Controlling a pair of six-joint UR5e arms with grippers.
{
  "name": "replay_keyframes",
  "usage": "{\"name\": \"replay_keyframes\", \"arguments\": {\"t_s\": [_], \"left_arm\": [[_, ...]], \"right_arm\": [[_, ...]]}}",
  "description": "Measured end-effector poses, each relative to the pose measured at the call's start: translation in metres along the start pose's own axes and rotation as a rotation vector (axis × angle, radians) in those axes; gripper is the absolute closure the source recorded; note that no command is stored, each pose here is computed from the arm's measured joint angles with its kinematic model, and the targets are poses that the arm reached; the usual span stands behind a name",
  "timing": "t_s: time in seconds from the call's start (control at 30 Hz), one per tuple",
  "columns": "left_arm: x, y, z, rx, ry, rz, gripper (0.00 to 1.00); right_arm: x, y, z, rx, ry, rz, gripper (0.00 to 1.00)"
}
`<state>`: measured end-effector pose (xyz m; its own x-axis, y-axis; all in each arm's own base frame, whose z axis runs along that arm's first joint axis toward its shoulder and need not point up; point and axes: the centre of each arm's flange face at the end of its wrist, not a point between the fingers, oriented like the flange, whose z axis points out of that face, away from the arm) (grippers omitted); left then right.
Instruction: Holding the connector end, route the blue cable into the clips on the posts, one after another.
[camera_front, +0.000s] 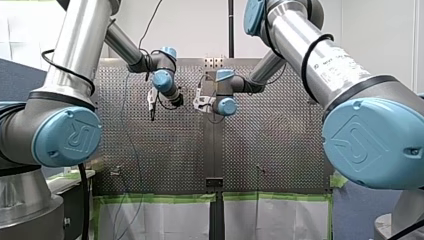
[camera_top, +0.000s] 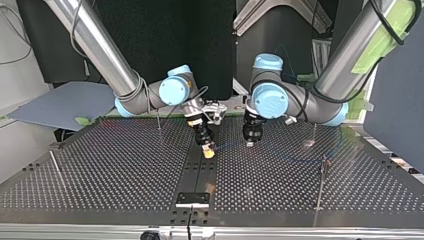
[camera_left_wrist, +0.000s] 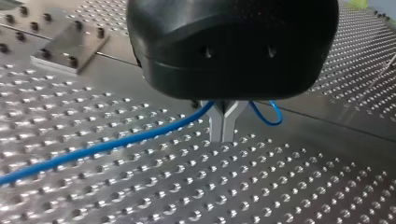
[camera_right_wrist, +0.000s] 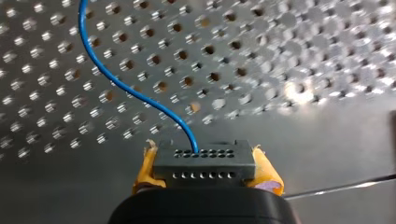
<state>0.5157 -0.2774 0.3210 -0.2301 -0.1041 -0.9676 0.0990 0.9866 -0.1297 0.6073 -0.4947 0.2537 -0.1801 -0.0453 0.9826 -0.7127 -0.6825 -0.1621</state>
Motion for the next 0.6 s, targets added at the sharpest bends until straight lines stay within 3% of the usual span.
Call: {"name": "replay_keyframes", "arguments": {"t_s": [0.3,0.6], "left_arm": [[0.035,-0.015,0.011,-0.001,0.032,0.007,0.98],[0.052,-0.032,0.014,0.000,0.018,0.010,0.98]], "right_arm": [[-0.028,0.013,-0.016,-0.060,-0.054,-0.012,1.00],[-0.056,0.031,-0.036,-0.118,-0.113,-0.032,1.00]]}}
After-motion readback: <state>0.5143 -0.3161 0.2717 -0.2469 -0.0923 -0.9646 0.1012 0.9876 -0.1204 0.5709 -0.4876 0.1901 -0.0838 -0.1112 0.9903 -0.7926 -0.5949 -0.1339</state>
